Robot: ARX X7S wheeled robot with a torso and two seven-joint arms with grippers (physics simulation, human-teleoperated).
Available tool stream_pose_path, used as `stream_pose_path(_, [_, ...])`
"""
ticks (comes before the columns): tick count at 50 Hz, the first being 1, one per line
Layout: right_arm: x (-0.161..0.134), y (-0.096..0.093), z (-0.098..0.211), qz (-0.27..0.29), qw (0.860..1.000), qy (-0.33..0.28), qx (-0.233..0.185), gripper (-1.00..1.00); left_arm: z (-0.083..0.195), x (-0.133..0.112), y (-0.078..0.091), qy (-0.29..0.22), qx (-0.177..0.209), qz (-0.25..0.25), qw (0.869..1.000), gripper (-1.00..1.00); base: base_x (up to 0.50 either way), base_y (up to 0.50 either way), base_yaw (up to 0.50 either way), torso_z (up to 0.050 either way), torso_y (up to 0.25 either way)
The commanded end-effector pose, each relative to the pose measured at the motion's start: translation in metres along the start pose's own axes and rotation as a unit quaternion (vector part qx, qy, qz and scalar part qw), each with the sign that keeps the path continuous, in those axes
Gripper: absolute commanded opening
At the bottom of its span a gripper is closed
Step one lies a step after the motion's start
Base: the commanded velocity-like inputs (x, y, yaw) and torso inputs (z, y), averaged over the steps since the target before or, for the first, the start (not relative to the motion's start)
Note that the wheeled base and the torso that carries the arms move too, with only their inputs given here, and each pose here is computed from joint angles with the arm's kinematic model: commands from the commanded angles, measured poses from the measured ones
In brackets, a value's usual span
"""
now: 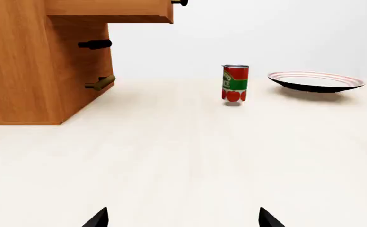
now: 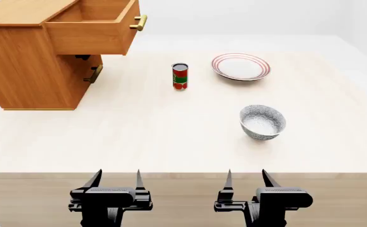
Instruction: Put the bowl in the top drawer of the cabinet.
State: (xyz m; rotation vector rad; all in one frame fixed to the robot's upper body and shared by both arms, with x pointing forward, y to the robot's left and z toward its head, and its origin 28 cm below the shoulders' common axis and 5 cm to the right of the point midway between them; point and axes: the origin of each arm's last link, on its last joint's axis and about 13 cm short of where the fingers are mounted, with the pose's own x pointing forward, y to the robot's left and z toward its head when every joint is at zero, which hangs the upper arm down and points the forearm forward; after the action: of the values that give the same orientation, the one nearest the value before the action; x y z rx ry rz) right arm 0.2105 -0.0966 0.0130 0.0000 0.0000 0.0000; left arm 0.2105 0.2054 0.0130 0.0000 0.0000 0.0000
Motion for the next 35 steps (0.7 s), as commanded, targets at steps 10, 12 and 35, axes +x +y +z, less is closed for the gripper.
stream_pose_path(10, [-0.005,-0.002,0.001,0.000,1.000,-0.004,-0.001,1.00,0.002,-0.002,-0.002,0.000,0.000,-0.004,1.000,1.00,0.00,0.00,0.00,0.000,0.000])
stream_pose_path(12, [-0.005,-0.002,0.001,0.000,1.000,-0.004,-0.001,1.00,0.002,-0.002,-0.002,0.001,0.000,-0.004,1.000,1.00,0.00,0.00,0.00,0.000,0.000])
stream_pose_path(35, [-0.029,-0.010,0.093,0.019,0.999,-0.027,0.015,1.00,0.097,-0.037,-0.001,-0.044,-0.008,-0.047,0.998,1.00,0.00,0.00,0.00,0.000,0.000])
